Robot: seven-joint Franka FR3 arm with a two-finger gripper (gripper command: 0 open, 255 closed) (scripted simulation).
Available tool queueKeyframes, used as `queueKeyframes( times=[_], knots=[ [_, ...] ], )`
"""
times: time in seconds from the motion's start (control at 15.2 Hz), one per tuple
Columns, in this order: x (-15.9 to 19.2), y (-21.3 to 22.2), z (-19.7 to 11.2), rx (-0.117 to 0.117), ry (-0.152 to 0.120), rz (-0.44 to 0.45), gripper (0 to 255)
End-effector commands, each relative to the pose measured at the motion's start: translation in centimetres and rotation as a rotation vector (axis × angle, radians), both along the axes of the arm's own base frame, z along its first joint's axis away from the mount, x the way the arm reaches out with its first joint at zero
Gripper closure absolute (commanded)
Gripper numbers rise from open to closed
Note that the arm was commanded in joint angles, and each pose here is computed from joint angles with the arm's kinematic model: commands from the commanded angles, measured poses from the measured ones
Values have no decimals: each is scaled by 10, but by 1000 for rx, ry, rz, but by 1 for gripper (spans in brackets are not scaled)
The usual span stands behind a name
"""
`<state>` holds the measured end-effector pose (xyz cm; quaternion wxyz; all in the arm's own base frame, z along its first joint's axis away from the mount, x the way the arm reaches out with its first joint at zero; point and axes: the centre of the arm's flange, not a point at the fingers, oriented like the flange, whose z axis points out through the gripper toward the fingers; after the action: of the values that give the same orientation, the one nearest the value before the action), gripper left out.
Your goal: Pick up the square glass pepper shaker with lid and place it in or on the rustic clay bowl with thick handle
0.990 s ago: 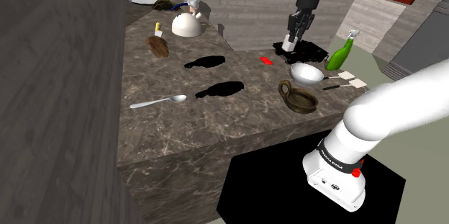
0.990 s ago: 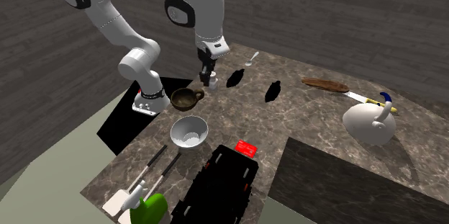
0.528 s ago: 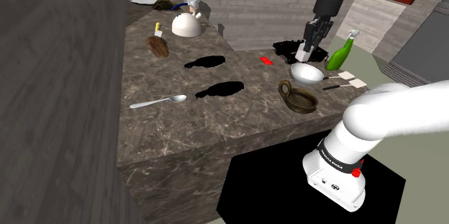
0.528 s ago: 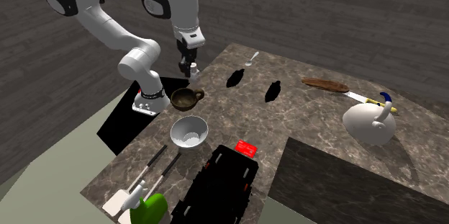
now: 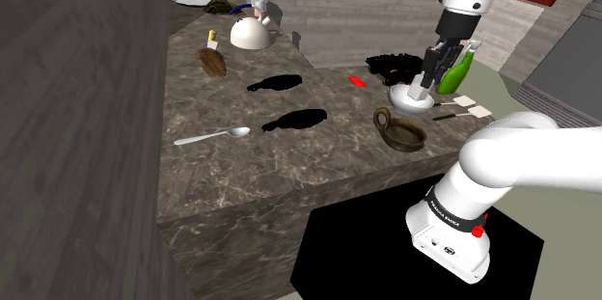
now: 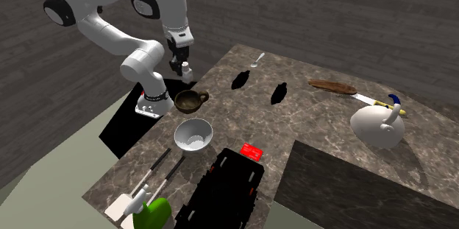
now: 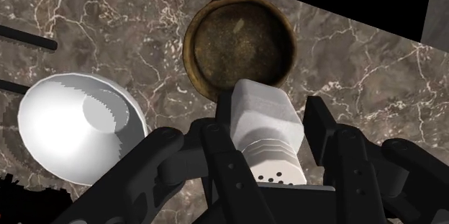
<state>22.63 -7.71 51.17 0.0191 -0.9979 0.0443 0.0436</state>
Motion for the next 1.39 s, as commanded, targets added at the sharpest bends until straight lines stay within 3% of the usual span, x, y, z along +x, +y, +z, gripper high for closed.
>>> queueKeyframes(
  times=[0.0, 0.73, 1.25, 1.32],
  knots=[
    [-1, 0, -9, 0, 0, 0, 255],
    [-1, 0, -67, 0, 0, 0, 255],
    [-1, 0, -69, 0, 0, 0, 255],
    [-1, 0, -69, 0, 0, 0, 0]
  ],
)
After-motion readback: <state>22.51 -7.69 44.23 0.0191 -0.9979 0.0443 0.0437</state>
